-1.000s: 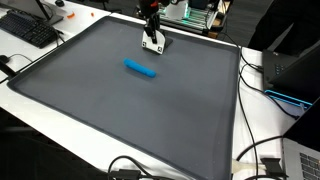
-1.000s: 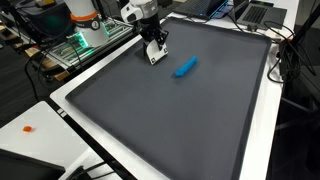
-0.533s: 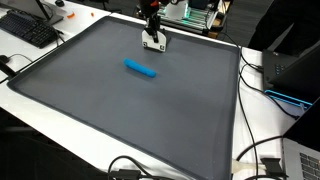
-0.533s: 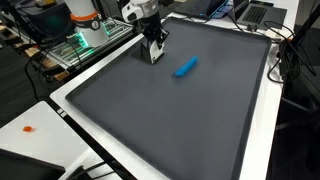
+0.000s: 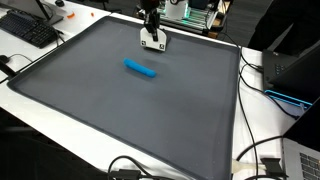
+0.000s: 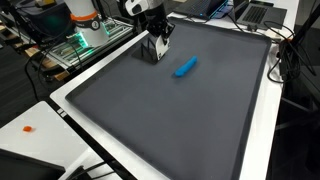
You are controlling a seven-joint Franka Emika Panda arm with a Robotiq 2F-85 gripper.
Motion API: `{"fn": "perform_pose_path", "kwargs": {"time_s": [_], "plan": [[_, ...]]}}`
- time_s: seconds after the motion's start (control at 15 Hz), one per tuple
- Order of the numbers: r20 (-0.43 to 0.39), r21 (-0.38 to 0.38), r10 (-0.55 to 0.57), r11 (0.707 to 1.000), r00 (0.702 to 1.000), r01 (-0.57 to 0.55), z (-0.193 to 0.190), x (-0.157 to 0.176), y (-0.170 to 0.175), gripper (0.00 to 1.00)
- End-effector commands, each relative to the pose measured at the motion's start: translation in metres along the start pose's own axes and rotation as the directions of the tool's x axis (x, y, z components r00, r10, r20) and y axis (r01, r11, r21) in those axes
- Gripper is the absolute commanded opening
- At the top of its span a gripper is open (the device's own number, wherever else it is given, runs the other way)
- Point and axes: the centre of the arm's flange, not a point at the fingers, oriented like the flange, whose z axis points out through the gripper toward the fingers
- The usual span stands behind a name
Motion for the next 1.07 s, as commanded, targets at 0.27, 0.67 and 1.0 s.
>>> {"fn": "perform_pose_path", "kwargs": {"time_s": [0.27, 0.67, 1.0], "plan": [[0.036, -0.004, -0.272, 0.962, 0.962, 0.273, -0.039, -0.016, -0.031, 0.01], [0.121, -0.045, -0.545, 0.832, 0.83, 0.553, -0.059, -0.032, -0.074, 0.01], [0.198, -0.099, -0.712, 0.669, 0.674, 0.737, -0.059, -0.049, -0.103, 0.01]]}}
